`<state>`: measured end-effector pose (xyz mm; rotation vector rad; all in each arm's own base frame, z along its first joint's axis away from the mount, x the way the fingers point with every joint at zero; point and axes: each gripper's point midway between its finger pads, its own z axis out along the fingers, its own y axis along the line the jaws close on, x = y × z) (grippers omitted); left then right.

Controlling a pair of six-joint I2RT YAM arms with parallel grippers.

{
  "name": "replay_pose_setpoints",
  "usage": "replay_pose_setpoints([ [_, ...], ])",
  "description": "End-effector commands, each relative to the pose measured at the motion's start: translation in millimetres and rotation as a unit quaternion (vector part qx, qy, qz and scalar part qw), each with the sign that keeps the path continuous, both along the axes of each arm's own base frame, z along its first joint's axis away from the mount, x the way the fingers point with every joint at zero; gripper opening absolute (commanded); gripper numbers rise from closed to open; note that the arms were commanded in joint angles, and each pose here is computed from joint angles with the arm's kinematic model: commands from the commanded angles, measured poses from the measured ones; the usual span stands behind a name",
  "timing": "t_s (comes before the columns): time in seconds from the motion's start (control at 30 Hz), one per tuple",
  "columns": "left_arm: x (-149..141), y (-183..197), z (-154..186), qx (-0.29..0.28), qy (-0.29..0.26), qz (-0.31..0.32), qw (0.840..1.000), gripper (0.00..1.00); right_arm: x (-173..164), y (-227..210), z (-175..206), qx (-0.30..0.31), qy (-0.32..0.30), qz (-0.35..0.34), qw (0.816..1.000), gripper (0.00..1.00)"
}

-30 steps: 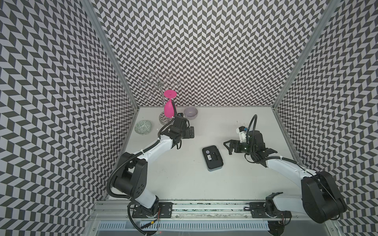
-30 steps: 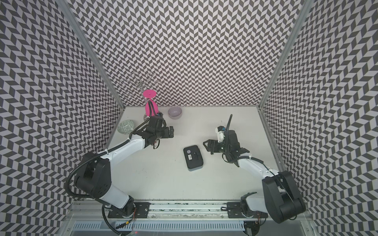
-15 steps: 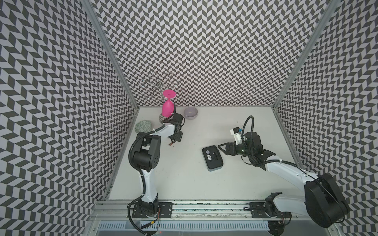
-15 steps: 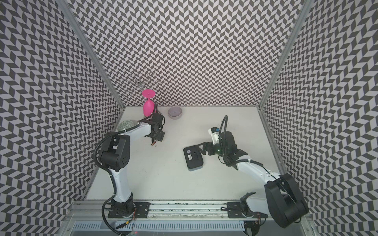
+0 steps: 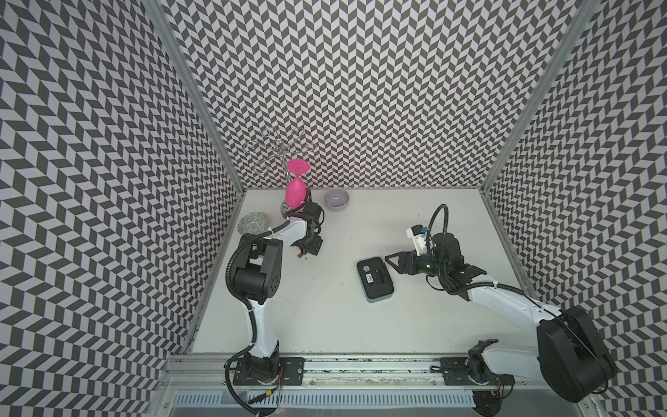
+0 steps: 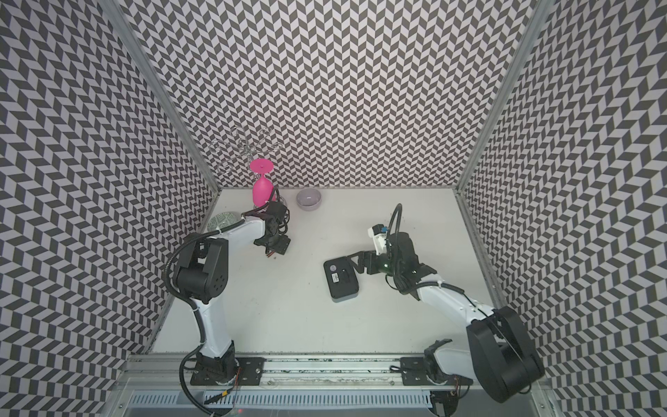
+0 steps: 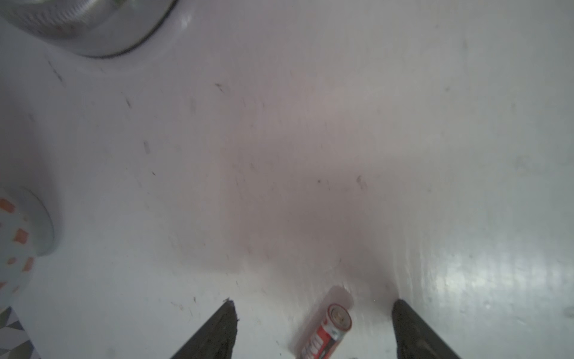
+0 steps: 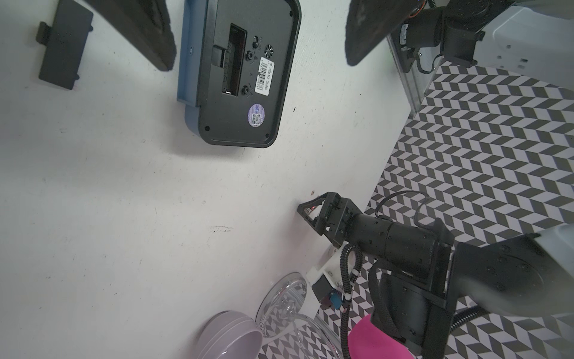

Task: Insert the battery into the alarm
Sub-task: Pick up the battery at the center of the board.

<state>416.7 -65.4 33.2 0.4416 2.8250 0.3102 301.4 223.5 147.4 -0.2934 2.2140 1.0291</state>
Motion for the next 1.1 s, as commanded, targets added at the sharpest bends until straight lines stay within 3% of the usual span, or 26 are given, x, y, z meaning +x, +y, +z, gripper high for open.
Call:
replay_pose_setpoints([
  [0.0,-28,10,-14,-0.012,0.057,0.002,0.998,0.71,5,4,6,0.005,-0.018,0.003,1.000,0.85],
  [0.13,-36,13,-23,-0.017,0.070,0.009,0.997,0.66,4,2,3,0.000,-0.015,0.000,1.000,0.85],
  [0.2,-37,13,-25,-0.017,0.078,0.010,0.997,0.59,4,2,4,0.000,-0.015,0.000,1.000,0.85],
  [0.7,-57,17,-24,-0.012,0.105,0.020,0.994,0.45,4,1,0,-0.001,-0.009,-0.002,1.000,0.85],
  [1.07,-55,15,-23,-0.015,0.099,0.019,0.995,0.23,5,1,0,-0.001,-0.007,-0.003,1.000,0.84],
])
